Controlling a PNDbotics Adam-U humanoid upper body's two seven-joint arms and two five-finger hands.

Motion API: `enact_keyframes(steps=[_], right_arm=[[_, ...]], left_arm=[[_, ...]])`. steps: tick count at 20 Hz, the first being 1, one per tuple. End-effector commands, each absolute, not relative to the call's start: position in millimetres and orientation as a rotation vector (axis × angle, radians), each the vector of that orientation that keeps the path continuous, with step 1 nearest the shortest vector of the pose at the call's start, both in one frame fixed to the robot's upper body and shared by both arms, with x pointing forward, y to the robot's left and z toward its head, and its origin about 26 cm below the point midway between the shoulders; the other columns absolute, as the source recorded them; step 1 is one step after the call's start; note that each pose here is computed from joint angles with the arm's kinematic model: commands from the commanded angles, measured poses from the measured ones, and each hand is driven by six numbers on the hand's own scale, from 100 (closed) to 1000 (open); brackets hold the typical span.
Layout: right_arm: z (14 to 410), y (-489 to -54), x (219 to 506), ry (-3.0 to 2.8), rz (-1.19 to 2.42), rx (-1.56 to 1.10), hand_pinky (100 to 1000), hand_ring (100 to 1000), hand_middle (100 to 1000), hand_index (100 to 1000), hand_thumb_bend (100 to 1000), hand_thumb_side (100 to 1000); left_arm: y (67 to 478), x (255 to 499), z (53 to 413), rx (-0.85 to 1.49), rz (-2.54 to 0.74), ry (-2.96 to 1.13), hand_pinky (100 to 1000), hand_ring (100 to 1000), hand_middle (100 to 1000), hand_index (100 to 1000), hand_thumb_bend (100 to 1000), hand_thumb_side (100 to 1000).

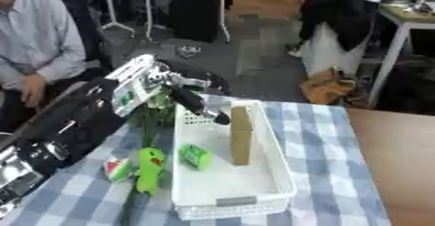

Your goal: Pick up objects on the table and place them in the box.

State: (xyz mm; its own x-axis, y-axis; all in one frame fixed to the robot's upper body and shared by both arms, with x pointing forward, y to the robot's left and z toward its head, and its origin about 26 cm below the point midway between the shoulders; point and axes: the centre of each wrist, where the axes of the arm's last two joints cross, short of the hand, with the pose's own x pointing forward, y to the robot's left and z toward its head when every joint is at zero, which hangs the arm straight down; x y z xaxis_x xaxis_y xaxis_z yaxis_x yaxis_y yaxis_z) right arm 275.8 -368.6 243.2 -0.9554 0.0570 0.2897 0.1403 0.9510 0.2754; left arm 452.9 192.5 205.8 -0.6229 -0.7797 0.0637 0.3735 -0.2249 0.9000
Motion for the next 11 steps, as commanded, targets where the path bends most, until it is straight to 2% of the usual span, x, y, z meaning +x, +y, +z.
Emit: enact_keyframes(steps=[1, 4, 5, 6, 7, 8, 9, 11], right_arm=[[255, -368, 273, -2.857, -0.382, -0.139, 804, 841, 768, 764, 100, 686], [255, -368, 273, -2.856, -0.38, -0.139, 804, 841, 767, 764, 100, 684], [255, -368, 273, -2.855, -0.38, -0.139, 804, 841, 767, 764, 100, 685], [255, -368, 273, -2.855, -0.38, -0.14, 804, 841, 767, 764, 100, 685], [254, -368, 273, -2.855, -0.38, -0.141, 804, 841, 767, 764, 100, 685], [254, -369, 273, -2.854, -0.38, -0.142, 804, 841, 767, 764, 100, 685], [254, -369, 273, -2.854, -0.381, -0.144, 804, 841, 767, 764, 100, 685], [253, -370, 272, -2.854, -0.383, -0.149, 804, 841, 767, 764, 100, 685]], left_arm=[[195, 451, 232, 0.576, -1.916, -1.291, 1000, 1000, 1000, 1000, 740, 960], [195, 450, 234, 0.578, -1.908, -1.305, 1000, 1000, 1000, 1000, 723, 952], [195, 449, 236, 0.581, -1.901, -1.316, 1000, 1000, 1000, 1000, 652, 930], [196, 447, 239, 0.586, -1.884, -1.341, 1000, 1000, 1000, 1000, 652, 930], [197, 445, 243, 0.591, -1.863, -1.37, 980, 1000, 1000, 1000, 540, 914], [198, 443, 248, 0.595, -1.834, -1.408, 980, 1000, 1000, 1000, 540, 914], [199, 441, 253, 0.596, -1.805, -1.448, 912, 1000, 995, 1000, 416, 900], [201, 435, 265, 0.591, -1.74, -1.552, 903, 1000, 987, 1000, 403, 897]])
